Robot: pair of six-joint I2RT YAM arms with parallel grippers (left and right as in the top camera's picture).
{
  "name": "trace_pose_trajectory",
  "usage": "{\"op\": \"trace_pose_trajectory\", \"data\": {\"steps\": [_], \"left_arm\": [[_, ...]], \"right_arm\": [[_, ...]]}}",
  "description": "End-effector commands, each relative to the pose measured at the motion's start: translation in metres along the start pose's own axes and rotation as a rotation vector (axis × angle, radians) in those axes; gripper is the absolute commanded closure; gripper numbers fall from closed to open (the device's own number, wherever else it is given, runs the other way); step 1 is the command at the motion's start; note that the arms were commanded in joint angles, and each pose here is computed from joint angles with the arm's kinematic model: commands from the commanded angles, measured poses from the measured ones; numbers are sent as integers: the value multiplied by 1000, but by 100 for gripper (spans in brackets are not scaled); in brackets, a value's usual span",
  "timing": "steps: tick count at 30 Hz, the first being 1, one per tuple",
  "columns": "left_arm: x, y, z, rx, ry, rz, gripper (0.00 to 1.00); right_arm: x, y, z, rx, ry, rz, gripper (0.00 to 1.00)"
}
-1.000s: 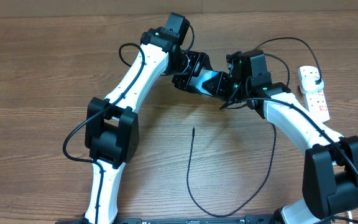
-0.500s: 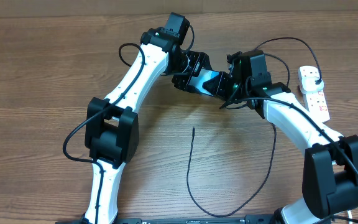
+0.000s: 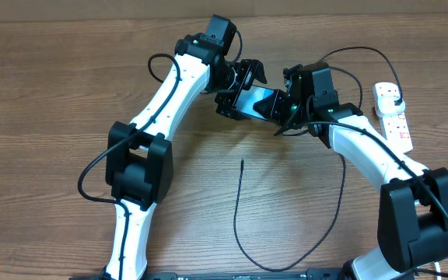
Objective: Plug charger to phone and switch on socket
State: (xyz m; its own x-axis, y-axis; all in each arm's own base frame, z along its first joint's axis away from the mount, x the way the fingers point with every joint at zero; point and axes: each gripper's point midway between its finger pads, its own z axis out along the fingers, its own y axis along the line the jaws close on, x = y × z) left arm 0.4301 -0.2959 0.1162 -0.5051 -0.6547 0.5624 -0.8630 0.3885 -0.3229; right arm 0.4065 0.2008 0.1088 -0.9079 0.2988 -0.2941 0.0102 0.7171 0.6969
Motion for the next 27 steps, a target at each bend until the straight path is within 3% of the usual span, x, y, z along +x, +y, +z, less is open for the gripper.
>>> {"op": "trace_pose_trajectory", "data": {"steps": [1, 6, 10, 14, 20, 27], "left_arm": [[-4, -12, -19, 53, 44, 43, 0], [-23, -18, -42, 108, 91, 110, 0], [-41, -21, -57, 140, 67, 114, 0], [-52, -44, -78, 237, 7, 210, 0], [-49, -85, -122, 358, -152, 341, 0], [-31, -116, -152, 472, -206, 409, 0]], "right_arm": [[-12, 9, -4, -33, -26, -28, 96], [-33, -9, -15, 1, -88, 30, 96], [-48, -24, -26, -2, -124, 173, 96], [-58, -31, -33, -19, -150, 379, 96], [-72, 11, -42, -261, -83, 733, 96], [-99, 59, -64, -507, -45, 894, 96]]}}
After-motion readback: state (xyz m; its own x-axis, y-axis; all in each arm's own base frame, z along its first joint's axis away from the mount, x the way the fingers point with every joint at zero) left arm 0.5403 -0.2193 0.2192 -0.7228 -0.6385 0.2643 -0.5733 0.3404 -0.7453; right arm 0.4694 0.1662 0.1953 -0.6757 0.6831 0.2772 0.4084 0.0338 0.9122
